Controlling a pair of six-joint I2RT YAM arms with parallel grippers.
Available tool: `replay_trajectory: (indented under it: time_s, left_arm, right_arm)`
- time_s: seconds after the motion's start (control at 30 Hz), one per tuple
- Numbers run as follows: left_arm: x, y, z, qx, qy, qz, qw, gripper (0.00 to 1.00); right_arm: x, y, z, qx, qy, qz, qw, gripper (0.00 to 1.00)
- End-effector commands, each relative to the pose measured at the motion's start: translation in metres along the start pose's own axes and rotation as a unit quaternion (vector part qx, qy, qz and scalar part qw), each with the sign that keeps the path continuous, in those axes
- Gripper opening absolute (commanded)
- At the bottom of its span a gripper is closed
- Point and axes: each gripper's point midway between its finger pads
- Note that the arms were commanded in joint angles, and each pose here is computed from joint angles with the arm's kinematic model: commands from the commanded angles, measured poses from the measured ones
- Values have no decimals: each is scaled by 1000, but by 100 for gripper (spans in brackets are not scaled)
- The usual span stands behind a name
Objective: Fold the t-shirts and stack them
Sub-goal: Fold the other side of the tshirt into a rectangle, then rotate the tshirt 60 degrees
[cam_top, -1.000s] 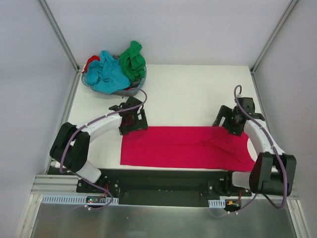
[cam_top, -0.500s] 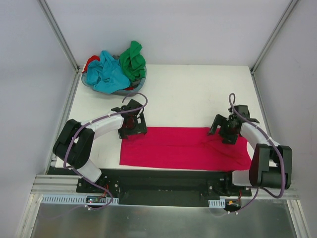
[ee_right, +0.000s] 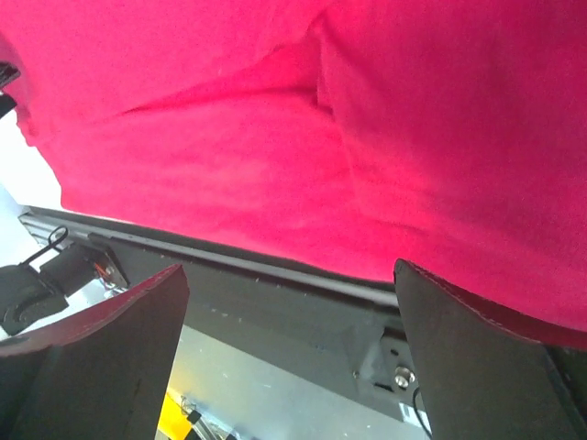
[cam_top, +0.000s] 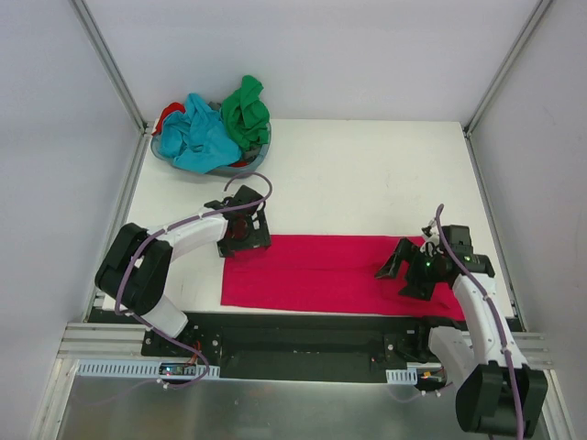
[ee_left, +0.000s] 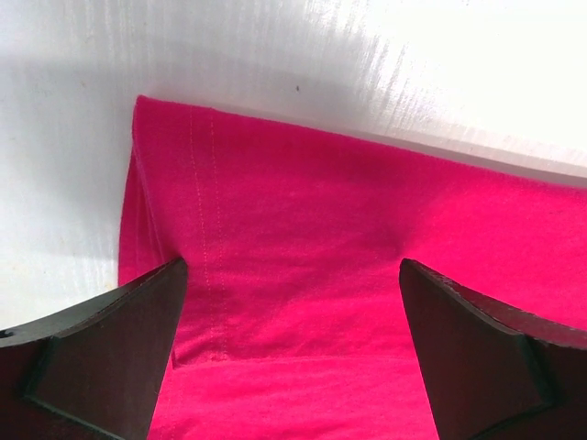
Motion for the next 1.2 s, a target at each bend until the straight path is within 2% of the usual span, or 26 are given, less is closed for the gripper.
replay_trajectory:
  time_s: [0.0,0.1,0.2,0.37,0.47,0.6,0.77,0.93,1.03,1.07,1.17]
  left_arm:
    - [-5,13,-8,-18,-23,-3,1000,99]
    - [-7,12,-12,-13,-29,-2,999,99]
    - [-8,11,-15,-9,-33,-1,999,99]
    - [-1,17,-14,-12,-27,1,1000,99]
    - [-2,24,-9,-30,-31,10,999,99]
    - [6,20,-6,-18,-11,7,1000,99]
    - [22,17,-6,3,10,-13,1000,99]
    - [61,8,-11,30,54,-20,998,99]
    - [82,-8,-23,63,72,-10,995,99]
    - [88,-13,-26,70,69,0,995,99]
    - [104,-28,-25,90,82,14,992,99]
  right_arm:
    - [30,14,-23,-19,25,9,999,96]
    - [16,21,-38,-17,-23,-24,999,96]
    - [3,14,-38,13,-54,6,998,96]
    - [-3,-3,-10,37,-31,67,997,96]
    - [-16,-17,10,58,-40,92,993,96]
    - [-37,-37,26,94,-37,106,989,96]
    - [-71,-49,50,94,-11,114,989,96]
    - [-138,-43,72,74,-8,102,992,96]
    - [-193,-35,89,46,-3,82,996,96]
    - [-223,-27,90,38,-16,72,997,96]
    - [-267,-15,110,15,-1,48,999,96]
Point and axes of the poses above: each gripper's point midway between its finger pads, its own z axis out along the fingers, its own y axis along the line the jaws close on, x = y × z, and after that the axes turned 5 degrees about -z, right-handed
